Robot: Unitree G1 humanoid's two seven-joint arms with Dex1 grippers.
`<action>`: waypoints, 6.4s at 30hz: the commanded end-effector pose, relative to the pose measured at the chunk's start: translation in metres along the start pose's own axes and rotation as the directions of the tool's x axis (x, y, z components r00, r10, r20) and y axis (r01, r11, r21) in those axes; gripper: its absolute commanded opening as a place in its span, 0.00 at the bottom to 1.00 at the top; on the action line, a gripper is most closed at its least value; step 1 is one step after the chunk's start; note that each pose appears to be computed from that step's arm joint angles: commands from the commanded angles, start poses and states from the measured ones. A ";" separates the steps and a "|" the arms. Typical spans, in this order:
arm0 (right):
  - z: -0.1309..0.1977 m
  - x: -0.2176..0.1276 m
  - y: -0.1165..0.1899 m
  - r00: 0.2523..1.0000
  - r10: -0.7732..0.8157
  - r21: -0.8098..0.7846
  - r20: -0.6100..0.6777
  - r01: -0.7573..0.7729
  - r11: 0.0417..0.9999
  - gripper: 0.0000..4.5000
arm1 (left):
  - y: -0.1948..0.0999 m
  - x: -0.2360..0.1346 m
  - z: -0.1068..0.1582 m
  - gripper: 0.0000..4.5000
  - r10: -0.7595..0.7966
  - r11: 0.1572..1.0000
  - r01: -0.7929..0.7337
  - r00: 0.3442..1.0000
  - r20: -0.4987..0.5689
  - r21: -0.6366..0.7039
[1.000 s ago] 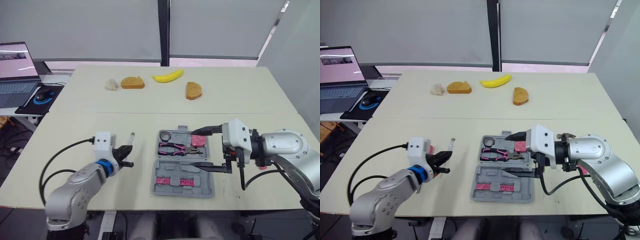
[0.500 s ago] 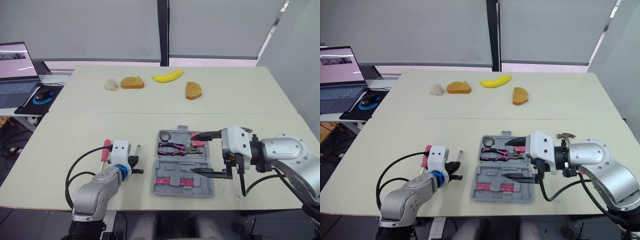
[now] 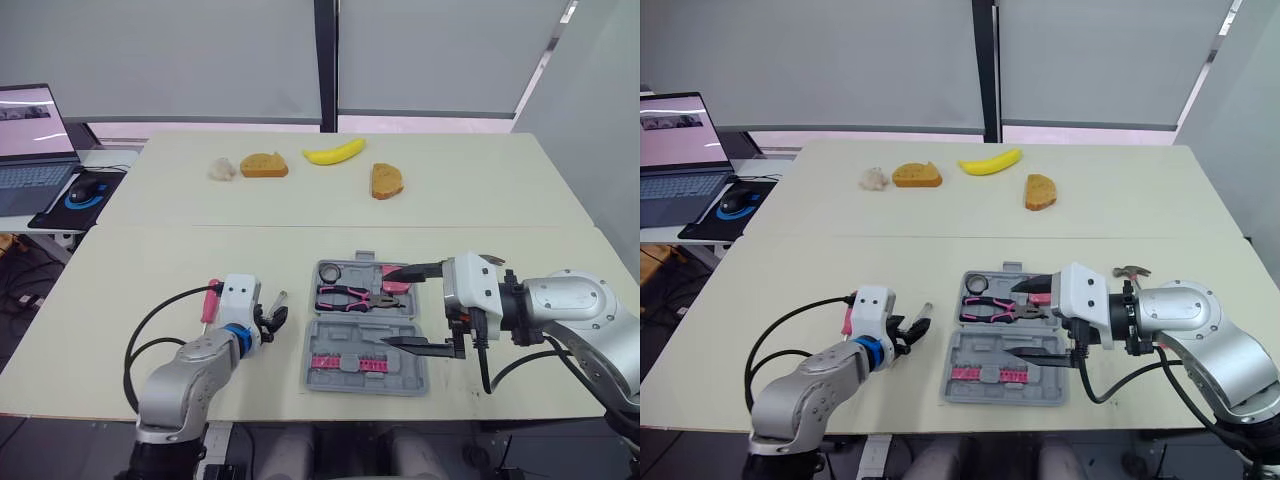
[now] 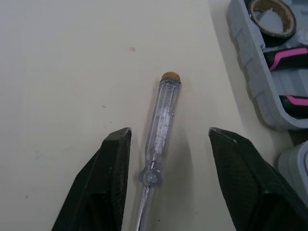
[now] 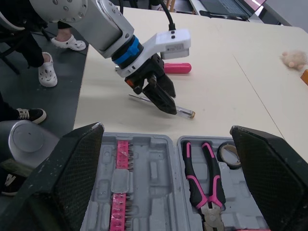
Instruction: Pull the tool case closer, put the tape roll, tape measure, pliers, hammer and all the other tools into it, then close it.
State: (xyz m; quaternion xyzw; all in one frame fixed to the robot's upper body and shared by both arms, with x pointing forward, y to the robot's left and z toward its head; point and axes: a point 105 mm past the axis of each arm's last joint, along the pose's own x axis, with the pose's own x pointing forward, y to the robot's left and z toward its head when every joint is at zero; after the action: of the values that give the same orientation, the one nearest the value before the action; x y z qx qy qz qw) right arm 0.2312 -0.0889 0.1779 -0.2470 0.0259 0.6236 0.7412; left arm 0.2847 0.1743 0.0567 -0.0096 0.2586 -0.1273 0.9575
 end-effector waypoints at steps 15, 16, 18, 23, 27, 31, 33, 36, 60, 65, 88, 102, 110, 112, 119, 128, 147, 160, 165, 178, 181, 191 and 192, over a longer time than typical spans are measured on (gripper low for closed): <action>-0.002 0.004 0.007 0.995 -0.098 0.020 -0.020 0.099 0.995 1.00 | 0.057 -0.040 0.069 0.99 -0.359 -0.018 0.361 0.868 -0.343 0.932; -0.002 0.005 0.008 0.995 -0.100 0.024 -0.021 0.100 0.995 1.00 | 0.057 -0.038 0.068 0.99 -0.358 -0.127 0.377 0.845 -0.397 0.918; -0.001 0.007 0.009 0.994 -0.105 0.034 -0.017 0.106 0.994 1.00 | 0.053 -0.031 0.066 0.99 -0.359 -0.319 0.390 0.794 -0.491 0.864; -0.001 0.010 0.011 0.994 -0.105 0.046 -0.016 0.106 0.993 1.00 | 0.039 -0.013 0.060 0.99 -0.312 -0.637 0.376 0.672 -0.671 0.673; 0.000 0.011 0.012 0.995 -0.101 0.050 -0.017 0.101 0.994 1.00 | 0.028 -0.002 0.052 0.99 -0.233 -0.783 0.355 0.594 -0.770 0.510; 0.002 0.012 0.015 0.995 -0.096 0.051 -0.020 0.097 0.994 1.00 | 0.023 0.005 0.046 0.99 -0.153 -0.857 0.341 0.548 -0.823 0.387; 0.003 0.012 0.016 0.995 -0.097 0.053 -0.019 0.098 0.994 1.00 | 0.023 0.009 0.044 0.99 -0.110 -0.876 0.343 0.541 -0.834 0.338; 0.006 0.012 0.019 0.995 -0.098 0.063 -0.020 0.099 0.993 1.00 | 0.013 0.026 0.040 0.99 -0.060 -0.905 0.319 0.558 -0.828 0.281; 0.009 0.015 0.017 0.997 -0.080 0.069 -0.009 0.081 0.994 1.00 | 0.023 0.016 0.048 0.04 -0.165 -0.949 0.133 0.561 -0.811 0.285; 0.008 0.018 0.018 0.997 -0.077 0.075 -0.003 0.077 0.994 1.00 | 0.034 0.003 0.074 0.04 -0.223 -0.898 0.164 0.629 -0.745 0.408; -0.012 0.035 0.017 0.994 -0.071 0.087 -0.079 0.078 0.993 1.00 | 0.011 -0.021 0.073 0.04 -0.691 -0.491 -0.051 0.631 -0.353 0.870; -0.016 0.041 0.018 0.994 -0.069 0.082 -0.080 0.075 0.994 1.00 | 0.023 -0.042 0.049 0.04 -0.548 -0.135 0.466 0.700 -0.458 0.874; -0.015 0.042 0.020 0.995 -0.063 0.073 -0.076 0.069 0.995 1.00 | 0.028 -0.044 0.043 0.04 -0.431 0.216 0.600 0.767 -0.476 0.770; -0.015 0.044 0.021 0.995 -0.061 0.068 -0.078 0.066 0.995 1.00 | 0.031 -0.041 0.043 0.04 -0.394 0.376 0.577 0.808 -0.438 0.725; -0.011 0.049 0.024 0.997 -0.055 0.055 -0.061 0.058 0.997 1.00 | 0.031 -0.033 0.030 0.04 -0.294 0.742 0.449 0.885 -0.361 0.497; -0.006 0.056 0.027 0.999 -0.024 0.004 -0.045 0.024 1.000 1.00 | 0.027 0.003 0.024 0.04 -0.061 0.977 0.107 0.969 -0.241 0.183; -0.005 0.054 0.026 0.998 -0.008 -0.001 -0.057 0.008 1.000 1.00 | 0.028 0.026 0.010 0.38 0.044 0.990 -0.017 0.980 -0.193 0.139; -0.007 0.055 0.027 0.998 -0.034 0.016 -0.051 0.035 0.999 1.00 | 0.039 -0.006 0.029 0.99 -0.204 0.956 0.198 0.979 0.004 0.216; -0.006 0.058 0.027 0.998 -0.036 0.020 -0.042 0.037 0.999 1.00 | 0.037 0.005 0.018 0.99 -0.249 0.935 0.235 0.968 0.020 0.265; -0.006 0.058 0.027 0.999 -0.031 0.024 -0.041 0.032 0.999 1.00 | 0.030 0.026 -0.003 0.99 -0.252 0.919 0.240 0.968 -0.002 0.312; -0.005 0.059 0.027 0.999 -0.031 0.023 -0.041 0.031 0.999 1.00 | 0.031 0.029 -0.004 0.99 -0.237 0.926 0.228 0.972 -0.006 0.302; -0.005 0.059 0.026 0.998 -0.041 0.024 -0.040 0.042 0.999 1.00 | 0.035 0.035 -0.025 0.53 -0.228 0.913 0.247 0.969 -0.095 0.326; -0.006 0.059 0.026 0.998 -0.043 0.024 -0.041 0.044 0.999 1.00 | 0.035 0.035 -0.029 0.46 -0.227 0.912 0.251 0.968 -0.109 0.326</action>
State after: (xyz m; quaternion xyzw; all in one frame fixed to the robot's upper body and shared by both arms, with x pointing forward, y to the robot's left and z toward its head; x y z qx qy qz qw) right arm 0.2230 -0.0361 0.1365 -0.2453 0.0619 0.6040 0.7557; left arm 0.3173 0.2027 0.0275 0.1258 0.2309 -0.2734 0.9253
